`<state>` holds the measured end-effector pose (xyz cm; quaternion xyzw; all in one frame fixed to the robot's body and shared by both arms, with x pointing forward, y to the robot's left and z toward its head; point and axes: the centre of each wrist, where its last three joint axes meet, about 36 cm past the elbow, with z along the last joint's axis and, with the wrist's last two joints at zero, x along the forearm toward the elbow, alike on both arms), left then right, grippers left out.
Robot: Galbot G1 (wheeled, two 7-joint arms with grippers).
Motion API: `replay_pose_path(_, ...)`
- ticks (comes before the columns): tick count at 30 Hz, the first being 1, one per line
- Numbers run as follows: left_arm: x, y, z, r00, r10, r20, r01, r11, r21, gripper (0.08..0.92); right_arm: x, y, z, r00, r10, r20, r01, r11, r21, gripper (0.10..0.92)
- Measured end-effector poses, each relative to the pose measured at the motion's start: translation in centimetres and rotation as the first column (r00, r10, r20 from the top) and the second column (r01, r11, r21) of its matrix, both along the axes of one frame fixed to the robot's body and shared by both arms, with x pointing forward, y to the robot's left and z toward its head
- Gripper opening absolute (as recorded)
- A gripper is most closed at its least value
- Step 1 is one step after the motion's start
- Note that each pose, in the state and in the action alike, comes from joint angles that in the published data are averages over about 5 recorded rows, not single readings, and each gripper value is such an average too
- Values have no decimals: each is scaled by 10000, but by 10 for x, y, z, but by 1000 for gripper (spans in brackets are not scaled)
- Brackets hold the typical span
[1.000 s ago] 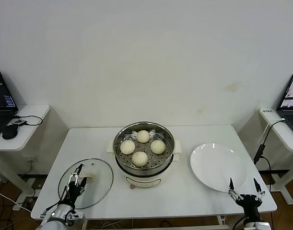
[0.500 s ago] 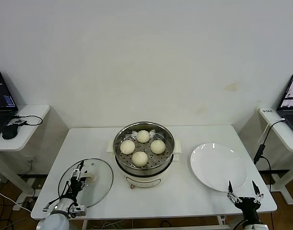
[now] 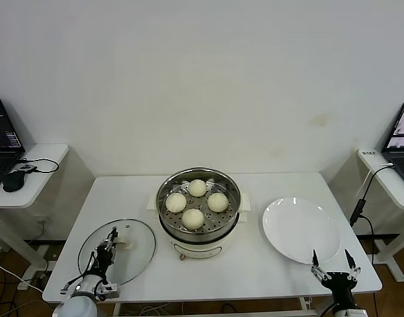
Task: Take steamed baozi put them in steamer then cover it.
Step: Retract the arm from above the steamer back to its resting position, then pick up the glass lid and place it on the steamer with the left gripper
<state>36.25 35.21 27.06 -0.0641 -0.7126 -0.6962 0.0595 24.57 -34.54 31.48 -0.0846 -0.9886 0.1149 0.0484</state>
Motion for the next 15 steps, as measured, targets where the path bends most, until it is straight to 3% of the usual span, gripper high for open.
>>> replay_pose_path(4,-2,2,4,9997,45,244,-44,10000,-16,150,0,2,1,10000,78,23,-78,10000,-34,823)
replay_pose_path(10,-8,9,22,9979,220,605,-222,9997,32,136,1,4,2,9997,235,29,-234,9997,-107,823)
replay_pose_path(15,-12,16,51,9950,432,905,-442,9990,99,136,1,8,1,9992,395,-2,-395,9991,-146,823)
